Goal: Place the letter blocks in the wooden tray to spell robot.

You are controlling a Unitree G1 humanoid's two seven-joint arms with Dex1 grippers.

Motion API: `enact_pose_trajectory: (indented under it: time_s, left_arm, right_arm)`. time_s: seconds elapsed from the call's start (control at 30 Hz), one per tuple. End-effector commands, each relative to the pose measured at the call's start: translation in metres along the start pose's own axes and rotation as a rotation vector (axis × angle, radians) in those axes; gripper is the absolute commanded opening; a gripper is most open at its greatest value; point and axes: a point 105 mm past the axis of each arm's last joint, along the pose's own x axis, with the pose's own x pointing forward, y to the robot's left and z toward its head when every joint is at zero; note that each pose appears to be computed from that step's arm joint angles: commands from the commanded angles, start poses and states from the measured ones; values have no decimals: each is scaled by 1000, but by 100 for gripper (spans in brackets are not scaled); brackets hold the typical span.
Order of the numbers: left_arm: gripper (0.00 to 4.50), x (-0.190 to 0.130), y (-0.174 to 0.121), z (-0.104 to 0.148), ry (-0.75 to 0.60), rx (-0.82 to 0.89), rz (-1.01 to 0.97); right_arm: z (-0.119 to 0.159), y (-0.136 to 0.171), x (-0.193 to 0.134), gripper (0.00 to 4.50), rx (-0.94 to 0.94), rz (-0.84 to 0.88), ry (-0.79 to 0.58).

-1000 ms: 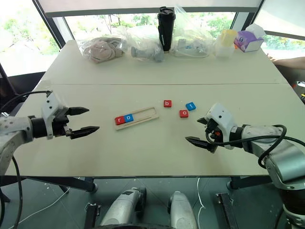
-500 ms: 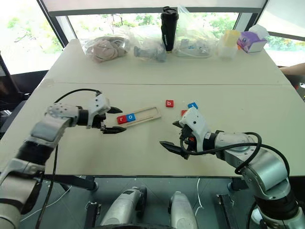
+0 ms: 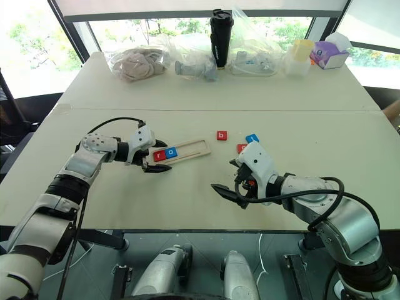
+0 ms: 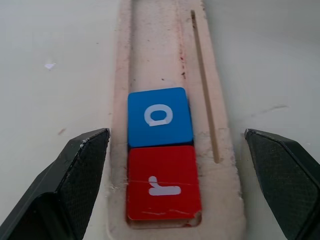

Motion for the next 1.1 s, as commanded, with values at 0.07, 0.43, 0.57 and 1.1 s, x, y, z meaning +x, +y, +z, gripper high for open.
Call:
enact_pose_trajectory:
  time_s: [0.07,0.43,0.57,1.1]
  left_arm:
    - [314,3,-5,-15,64,-23,-31]
    - [314,-10,-38,-6,94,256,-256]
    - [314,-19,-46,-10,127,287,-313]
    - [418,-12,-36,-16,114,150,-229]
  right_arm:
    - [9,-4,-5,450,-33,-26,-35]
    - [0,-22,-15,450,-29,-71,-9]
    - [-3,-25,-16,450,-19,-77,-7]
    - [-7,-24,-10,450,0,-75,-13]
